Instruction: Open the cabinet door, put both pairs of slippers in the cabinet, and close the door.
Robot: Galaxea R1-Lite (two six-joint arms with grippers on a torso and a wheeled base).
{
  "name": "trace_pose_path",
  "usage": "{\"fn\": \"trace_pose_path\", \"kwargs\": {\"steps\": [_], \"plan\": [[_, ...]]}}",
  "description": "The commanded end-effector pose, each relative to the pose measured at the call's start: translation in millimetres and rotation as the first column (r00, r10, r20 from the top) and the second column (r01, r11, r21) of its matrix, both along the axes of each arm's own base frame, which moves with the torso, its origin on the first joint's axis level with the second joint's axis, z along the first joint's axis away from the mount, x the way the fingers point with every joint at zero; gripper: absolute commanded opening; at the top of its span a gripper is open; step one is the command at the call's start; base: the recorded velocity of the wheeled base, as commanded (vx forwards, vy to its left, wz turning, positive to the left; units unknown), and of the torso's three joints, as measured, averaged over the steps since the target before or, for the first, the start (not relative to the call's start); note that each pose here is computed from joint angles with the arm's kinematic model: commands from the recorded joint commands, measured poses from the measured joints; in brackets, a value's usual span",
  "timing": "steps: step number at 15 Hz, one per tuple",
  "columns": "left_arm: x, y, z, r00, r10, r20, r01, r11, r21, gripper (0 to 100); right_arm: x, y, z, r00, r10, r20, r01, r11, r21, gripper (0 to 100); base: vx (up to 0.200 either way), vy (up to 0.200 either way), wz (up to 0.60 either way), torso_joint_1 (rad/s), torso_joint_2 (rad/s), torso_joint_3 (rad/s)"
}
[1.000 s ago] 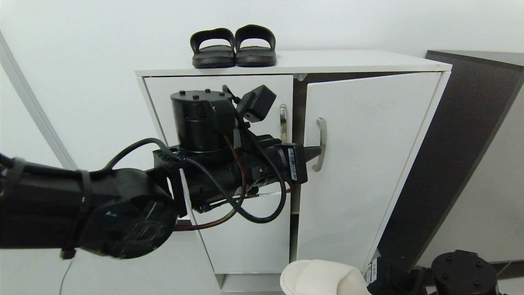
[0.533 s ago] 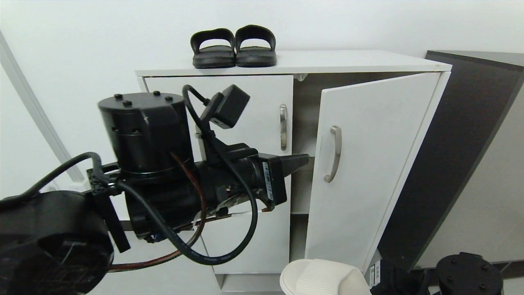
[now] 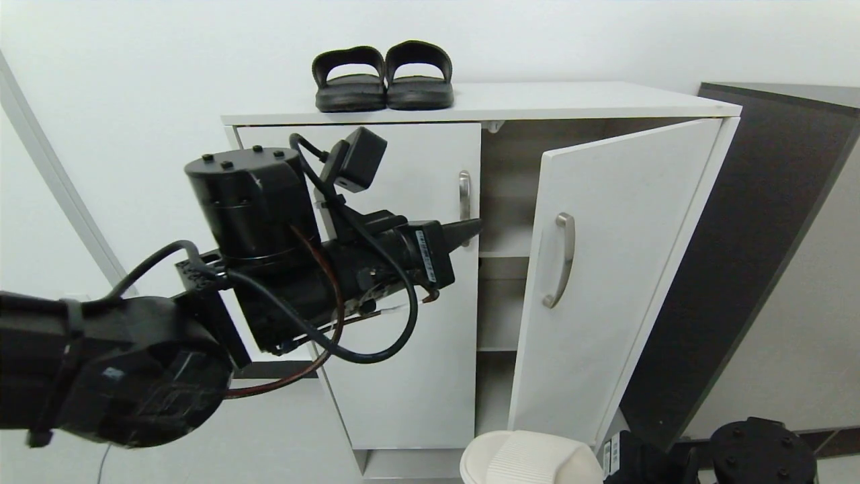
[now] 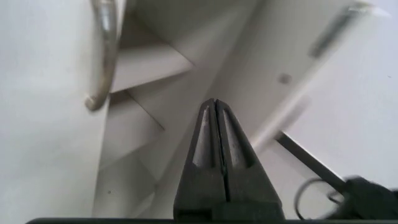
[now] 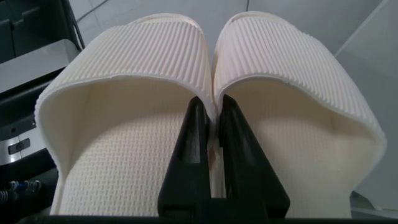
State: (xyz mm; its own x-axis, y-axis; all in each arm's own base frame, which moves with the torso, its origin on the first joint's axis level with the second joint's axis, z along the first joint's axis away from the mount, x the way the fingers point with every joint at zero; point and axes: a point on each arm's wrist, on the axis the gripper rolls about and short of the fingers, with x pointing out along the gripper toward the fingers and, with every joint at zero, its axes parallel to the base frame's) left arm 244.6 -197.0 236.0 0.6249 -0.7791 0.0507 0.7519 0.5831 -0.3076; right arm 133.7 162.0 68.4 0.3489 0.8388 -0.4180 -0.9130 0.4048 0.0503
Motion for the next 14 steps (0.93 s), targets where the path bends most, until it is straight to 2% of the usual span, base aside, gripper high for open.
{"fn": "trace_pose_path", "kwargs": {"steps": [1, 10, 12, 14], "plan": [[22, -13.3, -15.0, 1.000, 0.008, -0.025, -0.008, 1.000, 0.020, 0, 0, 0, -2, 1.000, 0.002, -0.005, -0.002, 1.000, -0.006, 0, 0.000, 0.000, 0.00, 0.000, 0.00, 0.000], [36, -27.9, -23.1, 0.999, -0.019, -0.031, 0.020, 0.999, 0.027, 0, -14, -2, -8, 0.998, 0.065, -0.005, -0.065, 0.997, -0.050, 0, 0.000, 0.000, 0.00, 0.000, 0.00, 0.000], [38, -30.6, -25.2, 0.999, -0.022, -0.031, 0.023, 0.999, 0.027, 0, -15, -2, -8, 0.998, 0.066, -0.007, -0.066, 0.996, -0.052, 0, -0.200, 0.000, 0.00, 0.002, 0.01, 0.002], [36, -42.2, -31.1, 0.999, -0.039, -0.025, 0.040, 0.999, 0.026, 0, -17, -1, -9, 0.997, 0.078, -0.015, -0.079, 0.995, -0.057, 0, -0.200, 0.000, 0.00, 0.005, 0.00, 0.000]]}}
